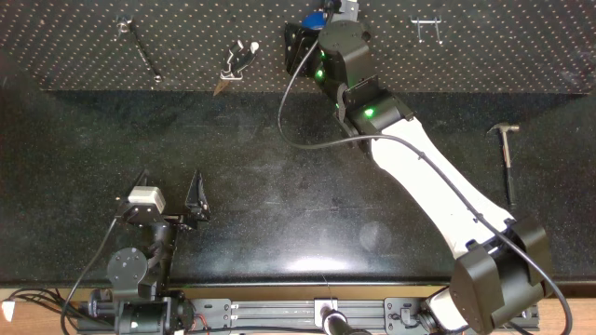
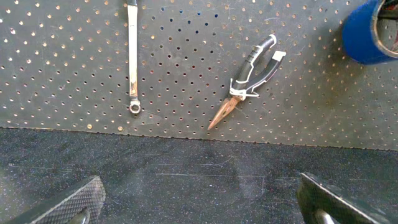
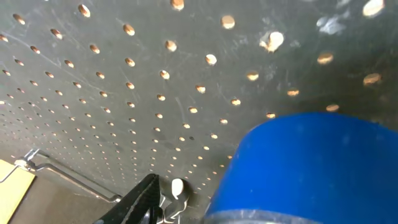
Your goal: Place Tools Onto Pegboard
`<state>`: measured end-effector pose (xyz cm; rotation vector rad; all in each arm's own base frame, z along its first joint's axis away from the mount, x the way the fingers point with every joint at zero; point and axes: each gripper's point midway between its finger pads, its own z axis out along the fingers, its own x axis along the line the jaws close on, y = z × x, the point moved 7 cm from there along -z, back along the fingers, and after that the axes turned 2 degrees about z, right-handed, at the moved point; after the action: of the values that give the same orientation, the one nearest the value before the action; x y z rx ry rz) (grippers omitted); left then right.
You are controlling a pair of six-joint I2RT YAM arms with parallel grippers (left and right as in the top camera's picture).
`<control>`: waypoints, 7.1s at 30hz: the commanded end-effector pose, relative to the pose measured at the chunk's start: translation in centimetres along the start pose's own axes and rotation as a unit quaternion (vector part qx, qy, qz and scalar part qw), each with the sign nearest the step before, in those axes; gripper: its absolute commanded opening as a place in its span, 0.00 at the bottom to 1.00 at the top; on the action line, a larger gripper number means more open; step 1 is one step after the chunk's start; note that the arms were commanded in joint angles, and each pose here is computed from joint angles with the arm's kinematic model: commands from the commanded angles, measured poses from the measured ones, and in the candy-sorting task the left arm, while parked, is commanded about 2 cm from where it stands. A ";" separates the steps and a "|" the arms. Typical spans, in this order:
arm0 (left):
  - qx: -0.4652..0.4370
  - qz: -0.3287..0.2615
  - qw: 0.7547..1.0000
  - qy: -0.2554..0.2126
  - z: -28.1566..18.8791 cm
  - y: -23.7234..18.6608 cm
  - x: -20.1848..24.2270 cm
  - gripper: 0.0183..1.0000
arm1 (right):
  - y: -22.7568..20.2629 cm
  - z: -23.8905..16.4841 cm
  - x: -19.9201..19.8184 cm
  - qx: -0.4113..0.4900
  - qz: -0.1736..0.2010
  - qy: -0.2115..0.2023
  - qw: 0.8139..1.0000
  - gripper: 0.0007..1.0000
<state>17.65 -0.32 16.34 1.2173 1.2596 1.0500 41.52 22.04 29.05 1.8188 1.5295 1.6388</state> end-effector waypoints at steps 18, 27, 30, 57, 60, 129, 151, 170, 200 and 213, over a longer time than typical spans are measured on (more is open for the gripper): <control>-0.001 0.006 1.000 -0.005 0.0 0.0 -0.1 1.00 | 0.2 -4.5 1.2 0.109 0.100 0.038 0.988 0.42; -0.001 0.006 1.000 -0.005 0.0 0.0 -0.1 1.00 | 0.8 -15.1 -6.8 0.148 -0.025 -0.238 0.960 0.43; -0.001 0.006 1.000 -0.005 0.0 0.0 -0.1 1.00 | 1.7 -19.3 -11.5 0.186 -0.054 -0.302 0.934 0.43; -0.001 0.006 1.000 -0.005 0.0 0.0 -0.1 1.00 | -3.8 -27.1 -35.3 0.400 -0.078 -0.372 0.834 0.85; -0.001 0.006 1.000 -0.005 0.0 0.0 -0.1 1.00 | -4.0 -26.2 -35.7 0.412 -0.129 -0.316 0.845 0.86; -0.001 0.006 1.000 -0.005 0.0 0.0 -0.1 0.99 | -2.0 -23.8 -32.9 0.331 -0.061 -0.268 0.903 0.07; -0.001 0.006 1.000 -0.005 0.0 0.0 -0.1 1.00 | 2.0 -13.6 -16.9 -0.078 -0.170 -0.033 0.982 0.07; -0.001 0.006 1.000 -0.005 0.0 0.0 -0.1 1.00 | 1.0 -8.4 -20.3 0.007 -0.128 -0.058 0.990 0.08; -0.001 0.006 1.000 -0.005 0.0 0.0 -0.1 1.00 | -9.9 -27.4 -19.6 -0.254 -0.252 -0.157 0.920 0.91; -0.001 0.006 1.000 -0.005 0.0 0.0 -0.1 1.00 | -13.2 -24.9 -19.2 -0.186 -0.255 -0.094 0.944 0.99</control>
<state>17.64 -0.35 16.35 1.2180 1.2566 1.0482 17.54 1.46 16.63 1.2147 1.3425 1.3525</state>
